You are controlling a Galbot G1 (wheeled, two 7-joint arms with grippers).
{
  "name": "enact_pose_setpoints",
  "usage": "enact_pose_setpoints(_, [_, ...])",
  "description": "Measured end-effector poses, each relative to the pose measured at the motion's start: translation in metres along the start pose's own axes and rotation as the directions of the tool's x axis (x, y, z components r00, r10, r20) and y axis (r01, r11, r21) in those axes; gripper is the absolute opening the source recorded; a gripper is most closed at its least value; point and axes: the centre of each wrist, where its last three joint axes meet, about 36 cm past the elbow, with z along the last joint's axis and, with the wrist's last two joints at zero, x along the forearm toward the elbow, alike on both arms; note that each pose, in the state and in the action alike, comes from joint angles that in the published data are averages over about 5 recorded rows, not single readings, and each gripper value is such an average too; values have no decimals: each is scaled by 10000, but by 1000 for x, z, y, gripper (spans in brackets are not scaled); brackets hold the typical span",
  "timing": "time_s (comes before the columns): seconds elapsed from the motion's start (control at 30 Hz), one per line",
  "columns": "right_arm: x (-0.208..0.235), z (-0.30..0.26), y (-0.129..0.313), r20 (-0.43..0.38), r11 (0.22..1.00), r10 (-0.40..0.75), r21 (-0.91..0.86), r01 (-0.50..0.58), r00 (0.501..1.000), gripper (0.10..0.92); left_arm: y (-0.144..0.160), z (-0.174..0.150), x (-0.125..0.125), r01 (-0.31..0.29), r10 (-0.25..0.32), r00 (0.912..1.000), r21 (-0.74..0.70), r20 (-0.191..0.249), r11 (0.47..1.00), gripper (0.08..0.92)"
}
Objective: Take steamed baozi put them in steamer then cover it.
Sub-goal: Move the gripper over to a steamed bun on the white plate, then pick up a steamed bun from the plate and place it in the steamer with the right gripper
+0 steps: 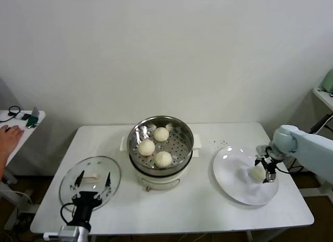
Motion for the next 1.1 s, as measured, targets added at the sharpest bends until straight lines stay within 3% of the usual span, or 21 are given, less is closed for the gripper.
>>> enact_pose_setpoints(0.4, [-8, 3, -11, -4, 9994, -27, -336, 27, 10000, 817, 0, 2, 1, -2, 2, 10000, -23, -50, 10000, 823])
enact_pose_setpoints(0.77, [-5, 8, -12, 126, 9977, -128, -661, 136, 9998, 716, 1, 2, 2, 15, -15, 10000, -49, -33, 10000, 823])
enact_pose_setpoints(1.1, [29, -6, -28, 507, 9955, 288, -918, -241, 9983, 680, -2, 3, 5, -142, 142, 9999, -37, -57, 9999, 823])
